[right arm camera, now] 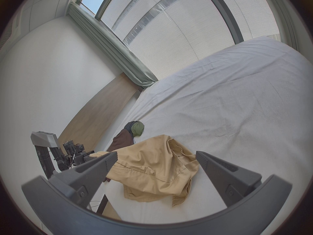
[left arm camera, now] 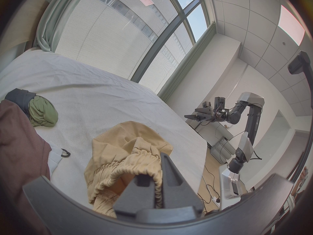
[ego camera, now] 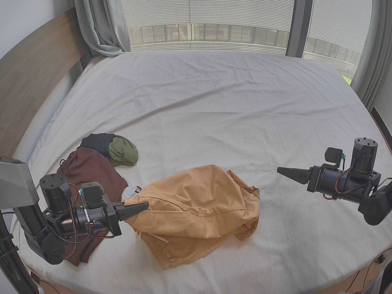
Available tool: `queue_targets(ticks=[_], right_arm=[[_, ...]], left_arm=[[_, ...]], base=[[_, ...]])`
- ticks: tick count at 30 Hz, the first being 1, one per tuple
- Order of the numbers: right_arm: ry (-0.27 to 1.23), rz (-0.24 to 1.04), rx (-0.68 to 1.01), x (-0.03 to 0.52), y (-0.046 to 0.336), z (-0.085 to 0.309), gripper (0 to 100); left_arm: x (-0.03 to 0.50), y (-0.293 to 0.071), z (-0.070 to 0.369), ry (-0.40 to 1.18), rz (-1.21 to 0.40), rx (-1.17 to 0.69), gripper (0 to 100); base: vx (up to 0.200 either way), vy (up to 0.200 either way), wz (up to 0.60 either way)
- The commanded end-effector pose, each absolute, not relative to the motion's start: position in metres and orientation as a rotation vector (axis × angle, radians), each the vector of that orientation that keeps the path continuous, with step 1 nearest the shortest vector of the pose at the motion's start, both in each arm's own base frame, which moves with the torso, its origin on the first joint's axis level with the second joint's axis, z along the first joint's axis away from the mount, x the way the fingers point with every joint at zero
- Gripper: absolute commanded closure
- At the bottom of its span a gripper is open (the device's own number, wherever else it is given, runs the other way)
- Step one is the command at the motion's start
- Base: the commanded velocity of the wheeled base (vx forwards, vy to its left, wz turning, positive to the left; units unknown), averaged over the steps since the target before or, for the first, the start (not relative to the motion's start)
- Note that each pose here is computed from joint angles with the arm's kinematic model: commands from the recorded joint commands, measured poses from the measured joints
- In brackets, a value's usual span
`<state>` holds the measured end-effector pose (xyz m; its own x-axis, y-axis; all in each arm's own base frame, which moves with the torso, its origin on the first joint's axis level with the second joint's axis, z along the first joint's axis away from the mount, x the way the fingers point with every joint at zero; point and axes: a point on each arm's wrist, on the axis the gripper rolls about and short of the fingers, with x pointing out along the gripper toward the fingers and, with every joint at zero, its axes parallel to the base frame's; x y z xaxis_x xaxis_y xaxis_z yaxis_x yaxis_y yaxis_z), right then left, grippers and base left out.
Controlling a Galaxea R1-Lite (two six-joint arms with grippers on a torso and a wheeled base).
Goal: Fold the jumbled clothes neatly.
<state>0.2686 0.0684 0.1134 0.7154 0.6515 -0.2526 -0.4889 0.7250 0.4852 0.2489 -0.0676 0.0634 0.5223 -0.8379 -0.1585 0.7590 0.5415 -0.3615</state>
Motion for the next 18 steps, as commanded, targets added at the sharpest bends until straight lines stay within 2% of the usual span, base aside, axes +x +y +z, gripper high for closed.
queue_targets(ticks=[1,10,18], right_arm=[[0.497,0.654,0.42,0.277,0.077,0.091,0],[0.508,0.68,0.453,0.29,0.093,0.066,0],[0.502,0.671,0.489,0.308,0.097,0.028,0]], left_arm=[[0.249,-0.068,0.063,0.334,-0.969,-0.262,100],[0.249,-0.068,0.063,0.334,-0.969,-0.262,100],[0.249,-0.068,0.063,0.334,-0.969,-0.262,100]], base=[[0.0,0.0,0.0],[0.0,0.0,0.0],[0.0,0.0,0.0]])
